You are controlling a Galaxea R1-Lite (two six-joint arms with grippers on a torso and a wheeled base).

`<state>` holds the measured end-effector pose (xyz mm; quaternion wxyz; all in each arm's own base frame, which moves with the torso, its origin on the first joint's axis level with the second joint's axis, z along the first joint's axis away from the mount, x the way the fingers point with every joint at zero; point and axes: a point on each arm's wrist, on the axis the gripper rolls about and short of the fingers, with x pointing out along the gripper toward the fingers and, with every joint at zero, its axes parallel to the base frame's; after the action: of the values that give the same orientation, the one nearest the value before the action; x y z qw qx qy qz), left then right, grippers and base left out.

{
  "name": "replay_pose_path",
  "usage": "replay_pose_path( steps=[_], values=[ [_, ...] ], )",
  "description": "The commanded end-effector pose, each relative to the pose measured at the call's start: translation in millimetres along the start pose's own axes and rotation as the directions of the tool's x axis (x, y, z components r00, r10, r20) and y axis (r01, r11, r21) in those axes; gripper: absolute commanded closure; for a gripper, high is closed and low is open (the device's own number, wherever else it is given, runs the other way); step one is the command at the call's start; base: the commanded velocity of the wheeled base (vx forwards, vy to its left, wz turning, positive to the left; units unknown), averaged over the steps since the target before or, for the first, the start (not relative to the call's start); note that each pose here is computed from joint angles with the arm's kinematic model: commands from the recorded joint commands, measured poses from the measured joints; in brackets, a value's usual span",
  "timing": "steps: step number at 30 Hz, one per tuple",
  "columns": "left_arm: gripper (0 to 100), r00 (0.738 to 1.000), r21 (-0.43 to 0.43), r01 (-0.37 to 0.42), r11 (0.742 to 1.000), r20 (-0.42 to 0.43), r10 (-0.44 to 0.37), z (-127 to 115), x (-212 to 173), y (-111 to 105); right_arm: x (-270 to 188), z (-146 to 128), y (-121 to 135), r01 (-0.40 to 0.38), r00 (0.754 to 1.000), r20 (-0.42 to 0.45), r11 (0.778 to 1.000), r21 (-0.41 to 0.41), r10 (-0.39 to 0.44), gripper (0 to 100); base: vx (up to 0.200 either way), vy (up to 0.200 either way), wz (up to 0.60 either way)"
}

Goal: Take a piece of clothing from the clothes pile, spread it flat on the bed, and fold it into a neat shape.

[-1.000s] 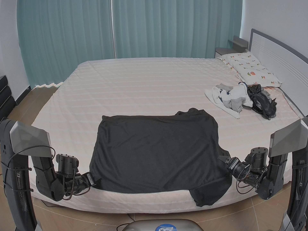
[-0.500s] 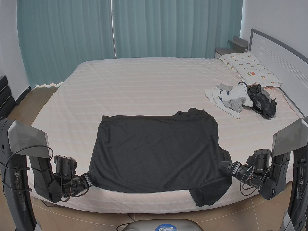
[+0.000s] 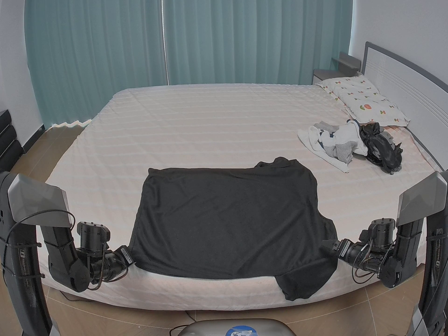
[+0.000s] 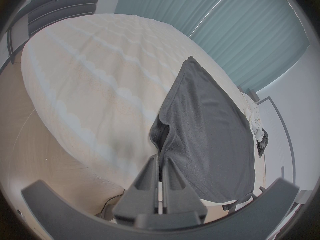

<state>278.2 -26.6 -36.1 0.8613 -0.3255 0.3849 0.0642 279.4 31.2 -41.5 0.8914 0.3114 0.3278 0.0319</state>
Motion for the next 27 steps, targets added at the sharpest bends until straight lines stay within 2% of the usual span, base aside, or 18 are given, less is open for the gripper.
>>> replay_pose_path(
  steps=[1,2,8,14,18,23,27],
  values=[
    [100,1.0,-0.001,0.001,1.0,0.001,-0.001,0.1,0.2,-0.1,5.0,0.2,1.4,-0.014,1.0,-0.004,1.0,-0.006,0.014,0,0.0,0.0,0.0],
    [100,1.0,-0.001,0.001,1.0,0.001,-0.001,0.1,0.2,-0.1,5.0,0.2,1.4,-0.014,1.0,-0.004,1.0,-0.006,0.014,100,0.0,0.0,0.0],
    [100,1.0,-0.002,0.008,1.0,0.013,-0.008,2.2,-3.6,-2.2,17.9,10.6,3.5,-0.011,1.0,-0.001,1.0,-0.012,0.011,100,0.0,0.0,0.0],
    [100,0.993,-0.034,0.086,0.996,0.089,-0.083,20.2,-14.9,-22.4,38.2,41.3,12.5,-0.061,0.993,0.098,0.998,-0.025,0.064,100,0.0,0.0,0.0],
    [100,0.994,-0.042,0.073,0.996,0.085,-0.069,28.9,-8.0,-26.4,50.7,56.5,20.5,-0.09,0.986,0.136,0.995,-0.042,0.095,100,0.0,0.0,0.0],
    [100,0.996,-0.051,0.057,0.997,0.065,-0.053,31.1,-2.2,-27.2,64.6,67.7,28.5,-0.132,0.984,0.111,0.99,-0.05,0.137,100,0.0,0.0,0.0],
    [100,0.998,-0.057,0.038,0.998,0.046,-0.036,27.8,9.5,-23.0,79.6,66.7,29.3,-0.131,0.987,0.087,0.989,-0.069,0.137,100,0.0,0.0,0.0]
  ],
)
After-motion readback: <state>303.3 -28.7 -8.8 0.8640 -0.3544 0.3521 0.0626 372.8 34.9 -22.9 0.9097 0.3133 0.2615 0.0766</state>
